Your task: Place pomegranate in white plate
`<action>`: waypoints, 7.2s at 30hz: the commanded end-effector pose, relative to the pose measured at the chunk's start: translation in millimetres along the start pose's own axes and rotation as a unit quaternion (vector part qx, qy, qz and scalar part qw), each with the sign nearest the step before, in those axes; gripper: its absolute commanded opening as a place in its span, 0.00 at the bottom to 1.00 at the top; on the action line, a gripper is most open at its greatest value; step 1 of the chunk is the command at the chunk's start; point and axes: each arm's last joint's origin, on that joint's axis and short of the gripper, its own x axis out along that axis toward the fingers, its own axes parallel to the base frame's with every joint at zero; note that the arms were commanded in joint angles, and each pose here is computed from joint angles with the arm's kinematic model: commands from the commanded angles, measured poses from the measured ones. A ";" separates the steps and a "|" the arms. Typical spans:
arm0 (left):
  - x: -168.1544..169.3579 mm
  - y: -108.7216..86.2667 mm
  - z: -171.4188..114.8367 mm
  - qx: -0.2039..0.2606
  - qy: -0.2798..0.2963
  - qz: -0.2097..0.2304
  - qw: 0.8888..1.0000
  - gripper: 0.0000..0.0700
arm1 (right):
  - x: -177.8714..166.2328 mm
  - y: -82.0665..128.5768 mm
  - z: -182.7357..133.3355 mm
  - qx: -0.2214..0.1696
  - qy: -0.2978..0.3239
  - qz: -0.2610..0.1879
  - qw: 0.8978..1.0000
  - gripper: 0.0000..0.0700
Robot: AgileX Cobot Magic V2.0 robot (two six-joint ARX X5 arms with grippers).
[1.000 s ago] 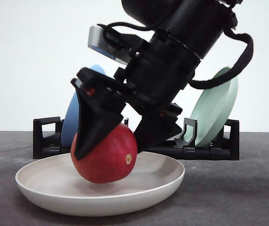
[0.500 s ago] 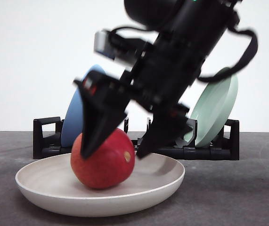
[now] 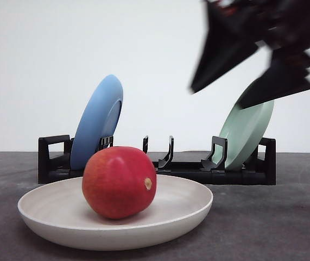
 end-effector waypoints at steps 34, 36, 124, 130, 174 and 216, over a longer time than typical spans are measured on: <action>0.6 -0.3 1.2 -0.003 -0.001 -0.002 1.000 0.08 | -44.0 -38.9 -26.9 0.074 -0.021 -0.108 0.991 0.09; -1.6 -0.5 0.9 -0.002 -0.006 -0.002 1.000 0.08 | -44.0 -38.9 -26.9 0.074 -0.021 -0.108 0.991 0.09; 35.4 31.7 -140.7 -0.016 -0.248 0.157 0.956 0.07 | -59.9 -68.1 -138.9 0.046 -0.258 -0.327 0.908 0.09; 35.4 31.6 -140.7 -0.016 -0.248 0.157 0.956 0.07 | -63.3 -66.4 -139.0 0.046 -0.274 -0.337 0.900 0.09; 35.4 31.6 -140.7 -0.016 -0.248 0.157 0.956 0.07 | -63.3 -66.4 -139.0 0.047 -0.274 -0.337 0.900 0.09; 35.4 31.6 -140.7 -0.016 -0.248 0.157 0.956 0.07 | -63.3 -66.4 -139.0 0.047 -0.274 -0.337 0.900 0.09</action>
